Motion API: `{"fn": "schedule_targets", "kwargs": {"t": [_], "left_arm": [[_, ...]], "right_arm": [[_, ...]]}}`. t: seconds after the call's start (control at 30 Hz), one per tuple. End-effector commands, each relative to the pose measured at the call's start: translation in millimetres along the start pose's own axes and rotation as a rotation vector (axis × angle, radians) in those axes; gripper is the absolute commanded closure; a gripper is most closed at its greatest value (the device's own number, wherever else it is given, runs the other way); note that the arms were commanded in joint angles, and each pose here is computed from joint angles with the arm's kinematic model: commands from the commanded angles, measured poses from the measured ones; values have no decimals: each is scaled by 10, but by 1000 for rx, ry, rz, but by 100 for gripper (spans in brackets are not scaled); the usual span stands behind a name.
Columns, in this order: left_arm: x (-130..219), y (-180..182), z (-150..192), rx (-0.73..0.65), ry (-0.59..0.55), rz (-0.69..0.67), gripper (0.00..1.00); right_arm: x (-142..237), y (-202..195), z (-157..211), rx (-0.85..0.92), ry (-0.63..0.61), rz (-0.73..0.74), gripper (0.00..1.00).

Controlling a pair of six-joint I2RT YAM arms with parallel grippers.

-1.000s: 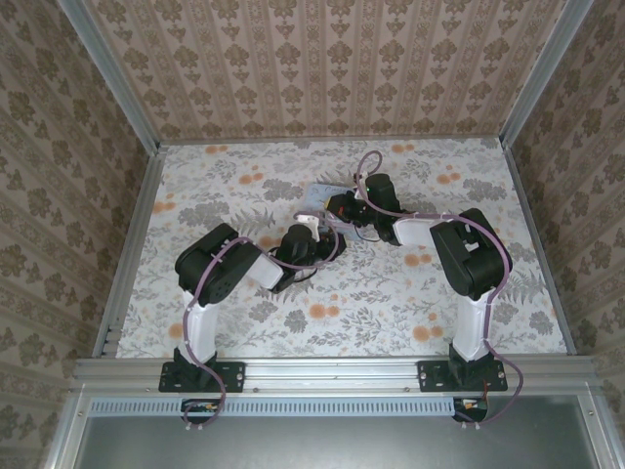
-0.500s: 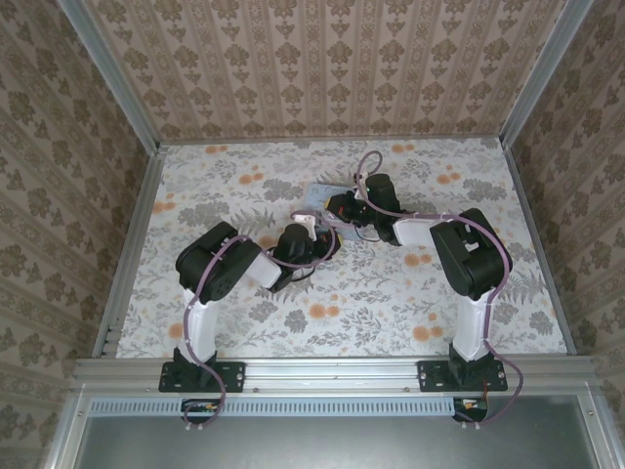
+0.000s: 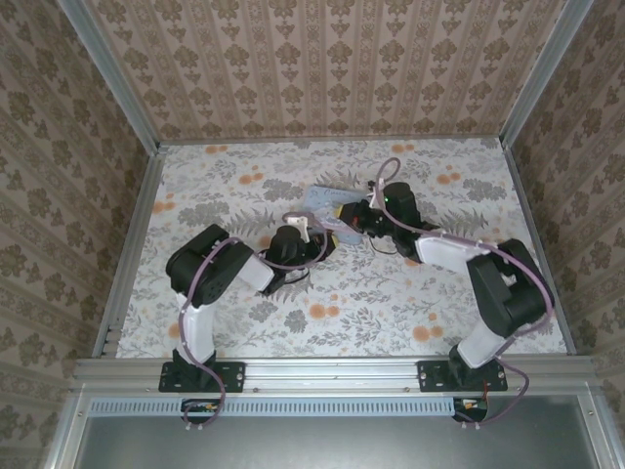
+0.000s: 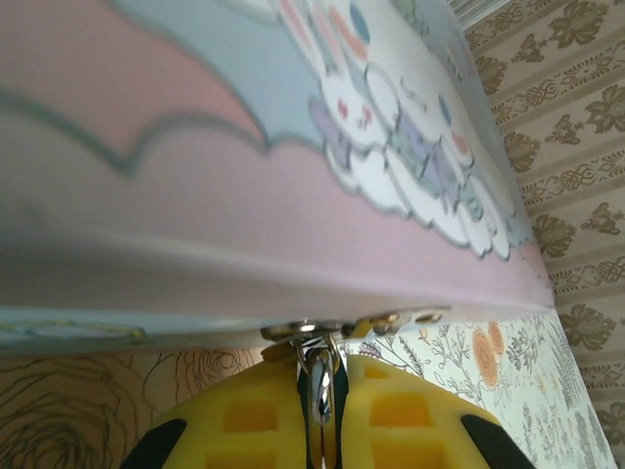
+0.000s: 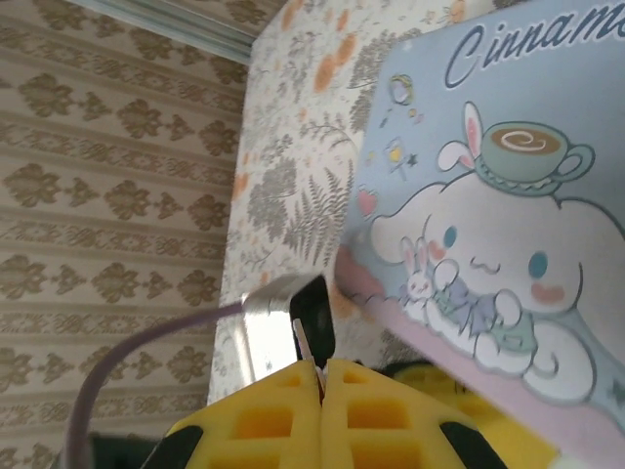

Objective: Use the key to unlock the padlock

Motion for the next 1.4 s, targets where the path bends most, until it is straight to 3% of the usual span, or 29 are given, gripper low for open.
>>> {"fn": "schedule_targets", "kwargs": {"t": [0.0, 0.23, 0.4, 0.9, 1.17, 1.37], "left_arm": [[120, -88, -128, 17, -8, 15, 100], [270, -146, -169, 51, 21, 22, 100], [343, -193, -225, 106, 9, 73, 100], [485, -400, -318, 287, 13, 240, 100], [480, -416, -379, 402, -10, 353, 100], [477, -390, -362, 422, -10, 357, 100]], "right_arm": [[186, -80, 200, 5, 26, -16, 100], [558, -388, 654, 1, 33, -7, 100], [628, -603, 824, -14, 53, 22, 100], [350, -734, 930, -86, 79, -42, 100], [392, -693, 911, -98, 36, -55, 100], [433, -587, 865, -93, 3, -63, 100]]}}
Point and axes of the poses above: each hand's point on the last joint's axis, 136 mm out from that joint toward the fingers, its own x axis back along the fingers, its own y axis along the line the jaws close on, z = x × y, the point moved 8 cm from there along x, back along the fingers, and after that the axes turned 14 degrees about -x, right-handed, at the moved point
